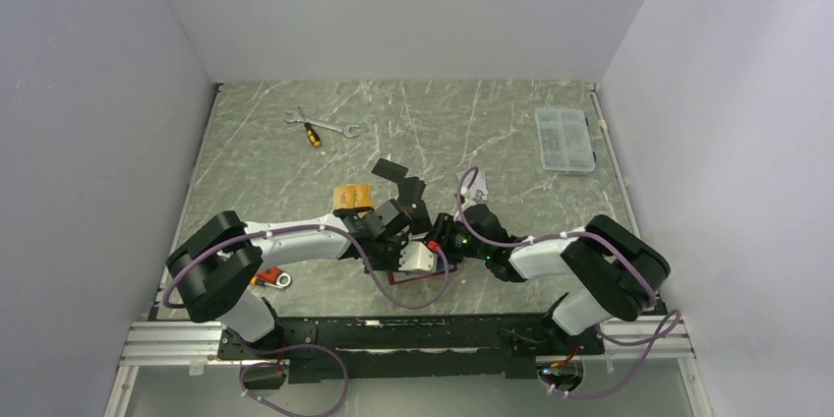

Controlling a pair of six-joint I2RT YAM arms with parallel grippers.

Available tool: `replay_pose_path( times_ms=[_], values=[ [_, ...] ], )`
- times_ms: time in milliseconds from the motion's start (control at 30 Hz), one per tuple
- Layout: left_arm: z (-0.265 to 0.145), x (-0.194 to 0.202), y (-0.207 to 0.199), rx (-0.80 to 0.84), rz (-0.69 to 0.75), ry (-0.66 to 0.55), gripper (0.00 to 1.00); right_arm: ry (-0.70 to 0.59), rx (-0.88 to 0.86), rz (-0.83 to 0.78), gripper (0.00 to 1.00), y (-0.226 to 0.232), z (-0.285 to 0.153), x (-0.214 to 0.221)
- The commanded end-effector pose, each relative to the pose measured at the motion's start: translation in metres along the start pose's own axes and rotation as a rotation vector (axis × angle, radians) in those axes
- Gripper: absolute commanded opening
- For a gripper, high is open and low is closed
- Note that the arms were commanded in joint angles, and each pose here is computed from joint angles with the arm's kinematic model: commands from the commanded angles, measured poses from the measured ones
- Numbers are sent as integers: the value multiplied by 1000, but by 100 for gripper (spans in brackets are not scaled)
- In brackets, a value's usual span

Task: Put the credit cards into the card holder
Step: Insert the credit card into the card holder.

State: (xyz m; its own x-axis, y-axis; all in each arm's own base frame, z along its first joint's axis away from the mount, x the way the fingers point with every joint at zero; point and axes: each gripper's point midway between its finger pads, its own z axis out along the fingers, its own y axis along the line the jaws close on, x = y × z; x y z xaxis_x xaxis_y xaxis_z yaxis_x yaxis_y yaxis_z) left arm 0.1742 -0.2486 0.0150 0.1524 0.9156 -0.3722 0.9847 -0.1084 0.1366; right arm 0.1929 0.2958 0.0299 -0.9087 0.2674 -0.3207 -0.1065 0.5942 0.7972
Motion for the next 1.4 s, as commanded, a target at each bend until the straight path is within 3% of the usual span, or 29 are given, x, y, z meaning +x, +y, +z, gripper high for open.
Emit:
replay_pose_path(
  times_ms=[0, 600, 933, 1167, 1367],
  values=[
    [17, 26, -30, 99, -28, 28, 0, -1, 289, -62, 48, -56, -19, 4],
    [16, 20, -15, 32, -13, -4, 0, 59, 220, -178, 45, -9, 12, 22],
    [14, 25, -15, 29, -16, 2, 0, 79, 271, -230, 45, -7, 7, 27],
    [6, 29, -7, 18, -50, -14, 0, 95, 226, -228, 37, -1, 5, 33],
    [0, 27, 3, -1, -76, -34, 0, 121, 204, -263, 38, 10, 8, 39]
  ],
)
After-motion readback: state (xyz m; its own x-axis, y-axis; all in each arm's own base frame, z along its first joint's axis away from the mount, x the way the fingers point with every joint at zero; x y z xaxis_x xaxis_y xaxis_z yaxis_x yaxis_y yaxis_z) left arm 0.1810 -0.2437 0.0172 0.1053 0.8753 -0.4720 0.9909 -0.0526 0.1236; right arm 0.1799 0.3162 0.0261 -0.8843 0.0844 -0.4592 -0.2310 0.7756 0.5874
